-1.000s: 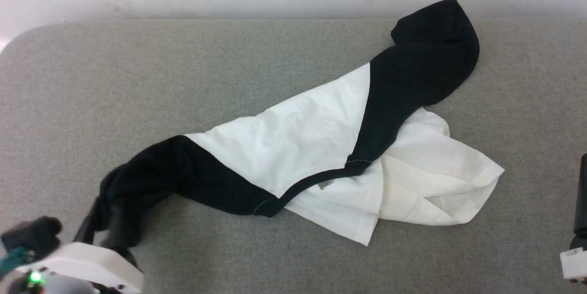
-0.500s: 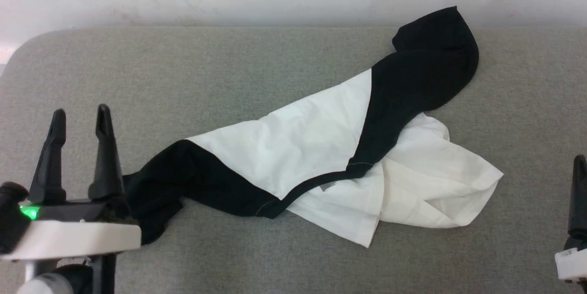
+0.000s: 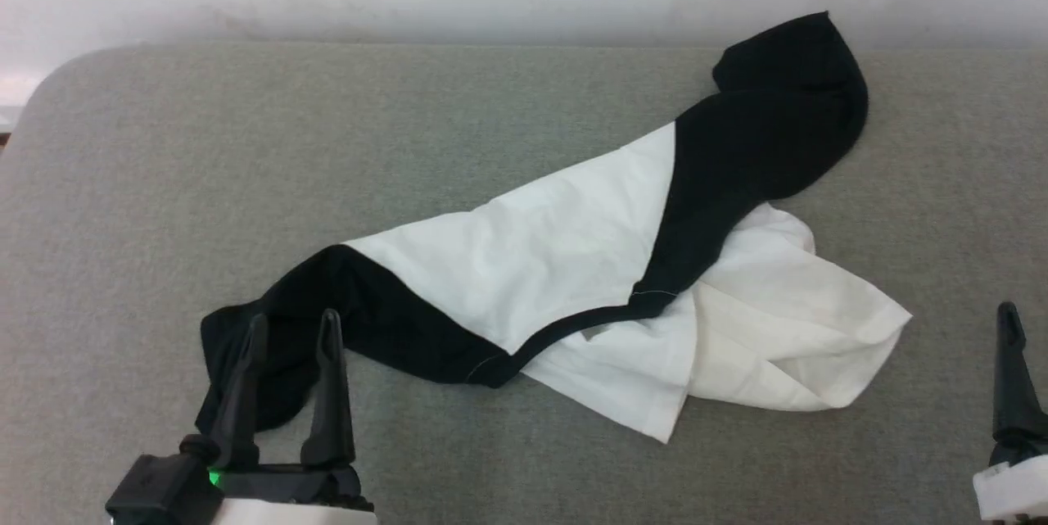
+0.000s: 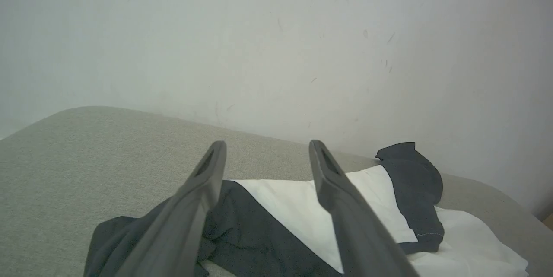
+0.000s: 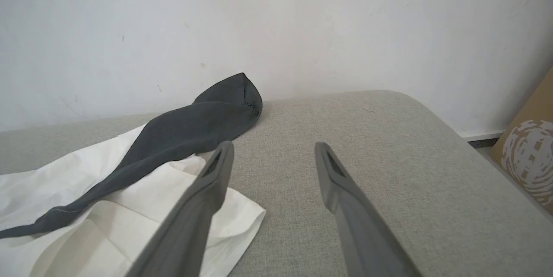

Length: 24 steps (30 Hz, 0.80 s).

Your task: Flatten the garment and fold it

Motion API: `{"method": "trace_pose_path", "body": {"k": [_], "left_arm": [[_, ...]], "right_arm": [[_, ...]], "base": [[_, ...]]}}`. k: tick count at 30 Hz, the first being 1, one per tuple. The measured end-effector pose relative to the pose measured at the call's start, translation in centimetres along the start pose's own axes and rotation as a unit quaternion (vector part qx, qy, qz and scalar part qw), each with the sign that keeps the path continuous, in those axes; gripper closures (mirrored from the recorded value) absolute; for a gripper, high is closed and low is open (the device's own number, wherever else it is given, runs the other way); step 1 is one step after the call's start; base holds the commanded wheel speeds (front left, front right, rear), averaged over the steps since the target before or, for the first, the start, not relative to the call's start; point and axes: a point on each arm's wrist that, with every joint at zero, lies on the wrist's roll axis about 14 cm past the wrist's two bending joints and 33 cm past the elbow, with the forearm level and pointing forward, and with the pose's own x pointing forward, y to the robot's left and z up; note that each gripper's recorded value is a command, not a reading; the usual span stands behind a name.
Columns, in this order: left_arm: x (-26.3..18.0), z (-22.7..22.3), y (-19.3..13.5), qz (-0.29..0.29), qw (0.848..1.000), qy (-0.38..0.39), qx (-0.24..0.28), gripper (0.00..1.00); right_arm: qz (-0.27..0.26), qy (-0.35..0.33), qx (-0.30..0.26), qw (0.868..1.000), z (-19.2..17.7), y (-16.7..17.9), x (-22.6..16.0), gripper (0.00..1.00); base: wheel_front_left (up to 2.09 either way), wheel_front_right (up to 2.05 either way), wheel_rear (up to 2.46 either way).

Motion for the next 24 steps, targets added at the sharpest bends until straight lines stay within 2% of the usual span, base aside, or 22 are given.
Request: {"method": "trace_pose_path", "body": {"k": [4,7,11,14,17,24], "left_arm": [[-0.3,0.0,0.8,0.010,1.000,-0.001,0.009,0.00],[-0.1,0.0,1.2,0.015,1.000,-0.002,0.012,0.00],[-0.1,-1.1,1.4,0.019,1.000,0.013,0.009,0.00],[0.2,-1.7,1.3,0.020,1.000,0.020,0.005,0.00],[0.6,-2.3,1.2,0.021,0.999,0.026,0.001,0.00],[1.4,-3.7,1.8,0.037,0.998,0.042,-0.004,0.00]], "right_arm": [[0.041,0.003,-0.009,0.999,1.1,3.0,1.8,0.00],[0.079,-0.011,-0.027,0.996,3.5,6.3,4.3,0.00],[0.111,0.010,-0.046,0.993,5.1,9.8,7.9,0.00],[0.104,0.060,-0.063,0.991,4.6,10.1,10.7,0.00],[0.094,0.133,-0.079,0.983,2.6,10.1,13.1,0.00],[0.044,0.266,-0.117,0.956,-2.8,7.8,17.0,0.00]], "base": [[0.00,0.00,0.00],[0.00,0.00,0.00],[0.00,0.00,0.00],[0.00,0.00,0.00],[0.00,0.00,0.00],[0.00,0.00,0.00]]}}
